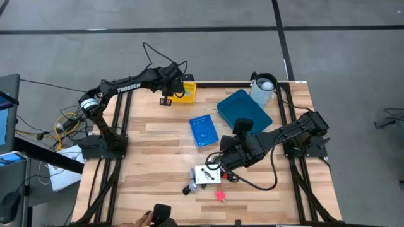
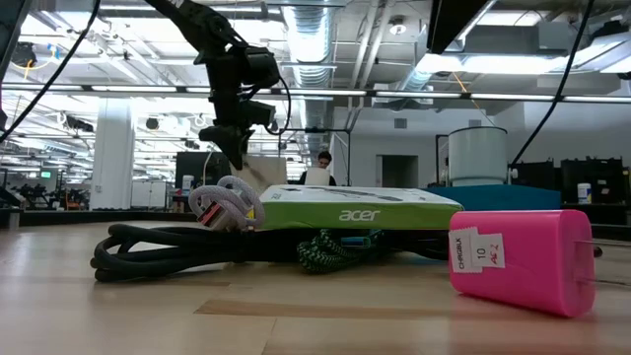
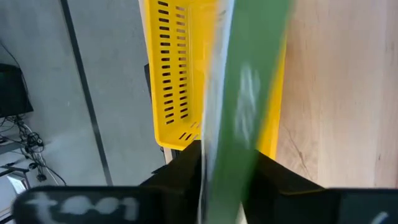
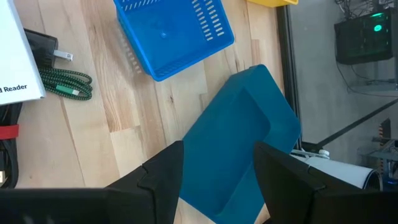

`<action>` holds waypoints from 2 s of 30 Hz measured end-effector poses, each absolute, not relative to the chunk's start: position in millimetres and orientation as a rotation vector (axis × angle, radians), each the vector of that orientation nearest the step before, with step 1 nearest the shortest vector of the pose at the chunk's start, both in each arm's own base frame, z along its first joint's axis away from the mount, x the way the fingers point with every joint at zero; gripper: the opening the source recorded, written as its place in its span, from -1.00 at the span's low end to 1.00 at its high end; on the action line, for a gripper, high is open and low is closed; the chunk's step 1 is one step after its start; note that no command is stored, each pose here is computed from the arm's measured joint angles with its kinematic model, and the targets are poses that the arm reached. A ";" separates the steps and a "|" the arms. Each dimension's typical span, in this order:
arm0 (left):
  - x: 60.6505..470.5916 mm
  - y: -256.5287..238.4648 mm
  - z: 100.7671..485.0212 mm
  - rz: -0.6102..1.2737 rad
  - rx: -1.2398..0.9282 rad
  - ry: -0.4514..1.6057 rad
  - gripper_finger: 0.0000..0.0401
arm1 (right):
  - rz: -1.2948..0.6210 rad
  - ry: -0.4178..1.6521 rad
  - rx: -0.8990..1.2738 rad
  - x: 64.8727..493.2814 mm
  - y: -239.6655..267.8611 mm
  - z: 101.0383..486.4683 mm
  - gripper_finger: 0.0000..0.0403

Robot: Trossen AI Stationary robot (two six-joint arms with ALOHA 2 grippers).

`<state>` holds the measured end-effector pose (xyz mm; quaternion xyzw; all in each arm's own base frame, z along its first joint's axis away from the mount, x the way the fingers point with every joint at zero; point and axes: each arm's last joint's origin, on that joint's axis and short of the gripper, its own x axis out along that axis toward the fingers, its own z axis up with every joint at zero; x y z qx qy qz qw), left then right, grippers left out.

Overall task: Pick and place items into bin
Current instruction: Put the white card reader box into the yellow bin

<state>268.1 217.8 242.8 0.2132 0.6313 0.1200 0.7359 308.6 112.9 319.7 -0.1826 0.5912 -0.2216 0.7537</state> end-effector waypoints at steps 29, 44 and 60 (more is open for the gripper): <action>276.0 200.3 241.5 0.265 0.481 1.435 -0.40 | -0.471 1.300 -0.388 308.3 113.9 319.4 -0.09; 264.9 136.9 300.8 0.338 0.440 1.270 -0.40 | -0.366 1.285 -0.341 296.6 148.5 316.9 -0.08; 184.0 54.1 386.5 0.298 0.044 0.676 -0.40 | -0.454 0.767 -0.341 251.3 236.1 246.6 -0.06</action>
